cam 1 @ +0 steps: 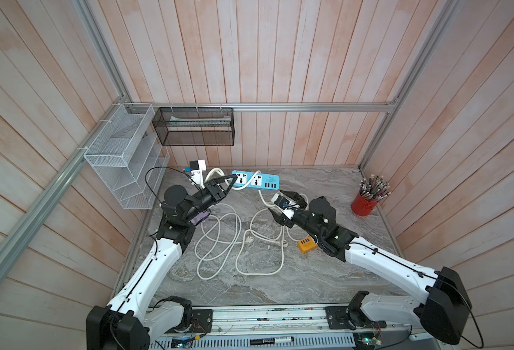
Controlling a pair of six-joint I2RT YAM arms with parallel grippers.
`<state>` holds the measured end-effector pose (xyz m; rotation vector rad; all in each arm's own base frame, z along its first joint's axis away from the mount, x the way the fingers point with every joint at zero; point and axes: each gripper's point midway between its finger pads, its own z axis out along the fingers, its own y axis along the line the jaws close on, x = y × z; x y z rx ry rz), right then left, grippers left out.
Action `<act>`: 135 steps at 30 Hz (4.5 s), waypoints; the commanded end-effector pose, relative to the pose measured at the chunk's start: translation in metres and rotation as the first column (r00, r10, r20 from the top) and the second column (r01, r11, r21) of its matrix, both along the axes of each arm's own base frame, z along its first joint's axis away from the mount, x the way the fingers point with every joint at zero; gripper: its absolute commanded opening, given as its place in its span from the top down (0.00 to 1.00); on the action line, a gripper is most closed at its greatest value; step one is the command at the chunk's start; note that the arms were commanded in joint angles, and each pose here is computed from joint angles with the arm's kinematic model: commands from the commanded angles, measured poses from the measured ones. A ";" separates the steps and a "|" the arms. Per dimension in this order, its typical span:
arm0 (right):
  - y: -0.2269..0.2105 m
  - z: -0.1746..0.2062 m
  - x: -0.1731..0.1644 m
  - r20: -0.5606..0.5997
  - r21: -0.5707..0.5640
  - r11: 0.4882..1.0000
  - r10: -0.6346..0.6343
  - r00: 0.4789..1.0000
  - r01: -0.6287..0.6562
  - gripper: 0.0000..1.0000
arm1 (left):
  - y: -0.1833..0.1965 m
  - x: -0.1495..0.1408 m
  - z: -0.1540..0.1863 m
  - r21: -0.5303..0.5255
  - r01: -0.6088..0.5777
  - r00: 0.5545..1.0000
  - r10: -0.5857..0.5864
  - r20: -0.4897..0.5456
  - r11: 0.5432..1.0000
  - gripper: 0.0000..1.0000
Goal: Unwrap the cord wrapped around the power strip
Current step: Unwrap the power cord from the power strip.
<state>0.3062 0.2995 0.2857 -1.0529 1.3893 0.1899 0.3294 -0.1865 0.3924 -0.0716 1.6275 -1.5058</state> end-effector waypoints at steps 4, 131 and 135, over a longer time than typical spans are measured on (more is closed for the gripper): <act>0.011 0.006 0.001 -0.007 0.016 1.000 0.027 1.000 -0.027 0.96 | 0.003 -0.014 0.031 -0.024 0.008 0.995 -0.005 0.096 1.000 1.00; 0.005 -0.018 -0.083 -0.679 0.420 0.897 0.410 0.608 -0.136 1.00 | 0.018 0.050 0.072 -0.181 -0.094 0.923 0.154 0.351 0.979 1.00; -0.009 -0.008 -0.063 -0.668 0.422 0.904 0.364 0.649 -0.072 0.43 | 0.015 0.043 0.071 -0.188 -0.050 0.928 0.115 0.354 0.981 1.00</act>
